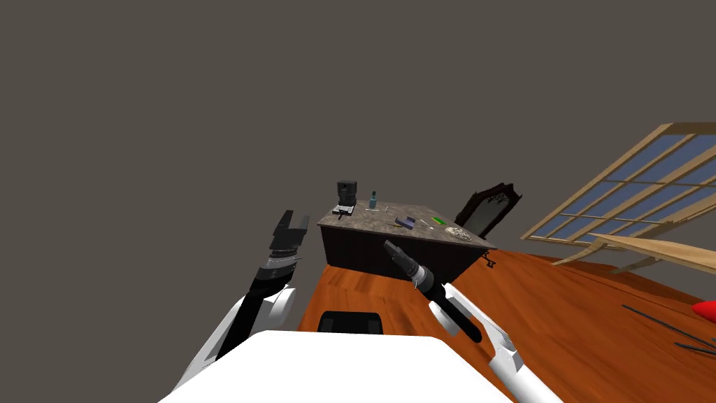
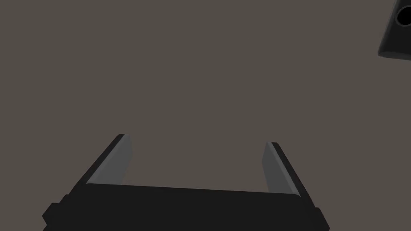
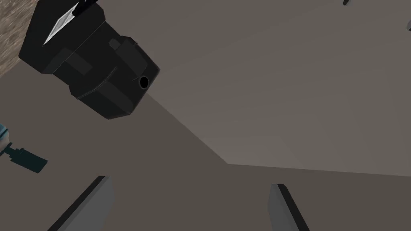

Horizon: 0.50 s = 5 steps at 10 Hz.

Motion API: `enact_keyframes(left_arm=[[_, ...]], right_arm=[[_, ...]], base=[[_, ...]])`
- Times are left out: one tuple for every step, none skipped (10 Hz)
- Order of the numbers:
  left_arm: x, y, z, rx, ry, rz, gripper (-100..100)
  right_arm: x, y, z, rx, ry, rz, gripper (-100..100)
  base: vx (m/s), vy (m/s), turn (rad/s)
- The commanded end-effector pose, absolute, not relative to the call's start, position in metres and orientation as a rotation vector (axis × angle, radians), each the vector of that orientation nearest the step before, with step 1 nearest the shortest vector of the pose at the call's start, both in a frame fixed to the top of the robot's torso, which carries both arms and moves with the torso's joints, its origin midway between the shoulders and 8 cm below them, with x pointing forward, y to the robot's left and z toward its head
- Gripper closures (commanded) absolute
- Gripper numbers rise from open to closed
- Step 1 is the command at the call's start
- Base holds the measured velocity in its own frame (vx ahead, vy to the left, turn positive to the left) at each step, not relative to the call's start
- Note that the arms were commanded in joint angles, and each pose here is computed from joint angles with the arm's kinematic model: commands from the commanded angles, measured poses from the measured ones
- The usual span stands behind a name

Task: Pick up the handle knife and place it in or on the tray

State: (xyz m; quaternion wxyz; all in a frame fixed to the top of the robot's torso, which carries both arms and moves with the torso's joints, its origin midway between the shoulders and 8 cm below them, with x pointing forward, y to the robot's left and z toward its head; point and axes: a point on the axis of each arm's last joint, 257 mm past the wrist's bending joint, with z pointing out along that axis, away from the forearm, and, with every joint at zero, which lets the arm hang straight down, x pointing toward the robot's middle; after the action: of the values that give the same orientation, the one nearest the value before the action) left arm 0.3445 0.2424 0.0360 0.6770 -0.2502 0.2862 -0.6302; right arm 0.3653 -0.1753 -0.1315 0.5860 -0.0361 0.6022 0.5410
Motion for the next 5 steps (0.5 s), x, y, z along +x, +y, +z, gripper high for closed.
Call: enact_keyframes(left_arm=[[0.344, 0.242, 0.036, -0.562, 0.643, -1.417, 0], [0.344, 0.242, 0.036, -0.562, 0.643, -1.416, 0], [0.344, 0.242, 0.036, -0.562, 0.643, -1.416, 0], [0.344, 0.242, 0.036, -0.562, 0.643, -1.416, 0], [0.344, 0.242, 0.036, -0.562, 0.643, -1.416, 0]], right_arm=[[0.365, -0.18, -0.144, -0.121, 1.454, 1.229, -100], [0.366, -0.185, -0.163, -0.171, 1.508, 1.19, -100], [0.366, -0.19, -0.167, -0.179, 1.526, 1.178, -100], [0.367, -0.198, -0.187, -0.231, 1.585, 1.131, -100], [0.367, -0.202, -0.189, -0.238, 1.598, 1.121, -100]], base=[[-0.015, 0.041, 0.074], [-0.011, 0.043, 0.162], [-0.006, 0.03, 0.089], [0.005, 0.034, 0.153], [0.012, 0.027, 0.078]])
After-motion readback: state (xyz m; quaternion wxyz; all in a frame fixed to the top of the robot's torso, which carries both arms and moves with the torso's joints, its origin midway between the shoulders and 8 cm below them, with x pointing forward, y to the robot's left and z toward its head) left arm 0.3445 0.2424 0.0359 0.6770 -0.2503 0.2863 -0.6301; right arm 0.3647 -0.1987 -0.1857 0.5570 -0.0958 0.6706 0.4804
